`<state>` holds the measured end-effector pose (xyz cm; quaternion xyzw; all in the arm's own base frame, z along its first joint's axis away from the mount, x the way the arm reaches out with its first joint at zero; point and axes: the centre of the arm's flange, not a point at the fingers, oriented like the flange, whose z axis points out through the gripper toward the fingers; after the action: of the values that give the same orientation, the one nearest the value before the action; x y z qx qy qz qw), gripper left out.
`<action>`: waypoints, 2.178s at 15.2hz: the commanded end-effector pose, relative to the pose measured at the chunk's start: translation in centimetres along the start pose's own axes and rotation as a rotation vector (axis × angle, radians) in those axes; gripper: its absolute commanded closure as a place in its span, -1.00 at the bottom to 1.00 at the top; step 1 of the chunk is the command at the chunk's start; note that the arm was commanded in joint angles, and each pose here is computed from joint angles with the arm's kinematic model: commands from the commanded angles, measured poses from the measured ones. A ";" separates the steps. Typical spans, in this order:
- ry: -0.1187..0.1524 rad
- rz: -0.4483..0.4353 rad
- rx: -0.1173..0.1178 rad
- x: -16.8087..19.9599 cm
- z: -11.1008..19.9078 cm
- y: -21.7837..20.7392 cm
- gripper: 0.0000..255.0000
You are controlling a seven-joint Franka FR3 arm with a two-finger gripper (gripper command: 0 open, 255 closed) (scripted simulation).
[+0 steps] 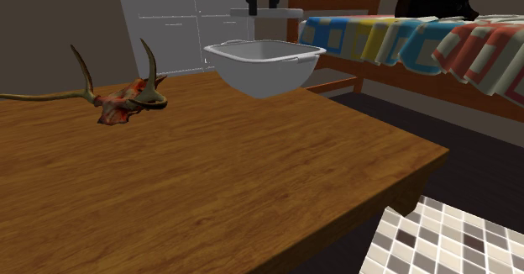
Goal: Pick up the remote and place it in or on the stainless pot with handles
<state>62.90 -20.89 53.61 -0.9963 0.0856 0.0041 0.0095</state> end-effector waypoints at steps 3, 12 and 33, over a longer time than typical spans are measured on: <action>0.001 -0.001 0.000 3.1 0.0 3.4 1.00; 0.001 -0.001 0.000 3.1 4.7 3.4 1.00; 0.001 -0.001 0.000 3.1 3.6 3.5 -1.00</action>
<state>65.25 -24.88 48.86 -0.9963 0.0849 0.0031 0.0093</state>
